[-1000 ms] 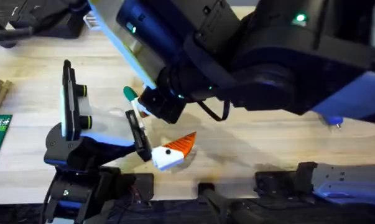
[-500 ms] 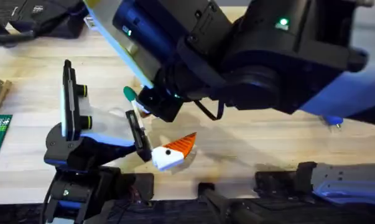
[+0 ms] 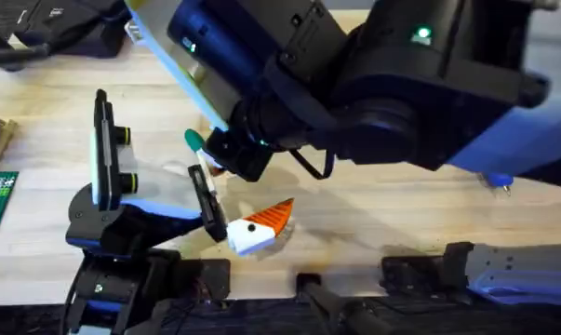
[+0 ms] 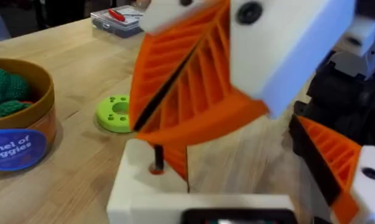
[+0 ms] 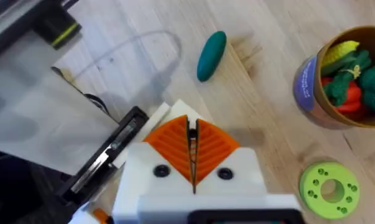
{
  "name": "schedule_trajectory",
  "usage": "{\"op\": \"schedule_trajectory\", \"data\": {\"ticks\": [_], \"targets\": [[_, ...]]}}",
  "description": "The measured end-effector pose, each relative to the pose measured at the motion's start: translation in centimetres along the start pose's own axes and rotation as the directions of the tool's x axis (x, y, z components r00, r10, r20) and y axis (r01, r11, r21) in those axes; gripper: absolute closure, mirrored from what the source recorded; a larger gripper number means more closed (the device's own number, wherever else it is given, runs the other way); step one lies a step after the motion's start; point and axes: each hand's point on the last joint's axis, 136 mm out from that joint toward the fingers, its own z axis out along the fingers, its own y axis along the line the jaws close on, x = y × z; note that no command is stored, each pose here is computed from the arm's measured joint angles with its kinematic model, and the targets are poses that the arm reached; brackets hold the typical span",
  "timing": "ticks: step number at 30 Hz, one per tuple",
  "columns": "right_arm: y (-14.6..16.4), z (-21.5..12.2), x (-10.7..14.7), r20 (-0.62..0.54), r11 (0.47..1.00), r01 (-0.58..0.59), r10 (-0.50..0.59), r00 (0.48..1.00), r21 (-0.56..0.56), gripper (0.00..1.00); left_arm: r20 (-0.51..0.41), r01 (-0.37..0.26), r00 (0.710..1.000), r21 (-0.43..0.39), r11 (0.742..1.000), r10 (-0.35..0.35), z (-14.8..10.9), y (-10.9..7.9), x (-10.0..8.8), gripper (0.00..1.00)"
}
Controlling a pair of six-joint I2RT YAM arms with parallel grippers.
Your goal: Pick up the gripper from the table and insert it into the empty holder that is missing its gripper. Then pick up a screw, insert it into the mounting hole, and use the screwdriver to tighten it. Finally, clean up the table by picking up the vegetable and placing it into the bucket.
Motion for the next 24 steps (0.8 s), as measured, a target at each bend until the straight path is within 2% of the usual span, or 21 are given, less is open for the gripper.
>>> {"op": "schedule_trajectory", "data": {"ticks": [19, 24], "targets": [[-0.4, 1.1, 1.0, -0.049, 1.0, 0.002, -0.001, 0.999, 0.022, 0.996, -0.002, 0.006, 1.0, 0.01, 1.0, -0.006, 0.0, -0.2, 0.1, 0.031], [0.4, 1.1, 1.2, -0.06, 1.0, 0.002, -0.003, 0.998, -0.016, 0.996, -0.003, 0.002, 1.0, 0.015, 1.0, -0.002, 0.0, -0.3, 0.1, 0.031]]}}
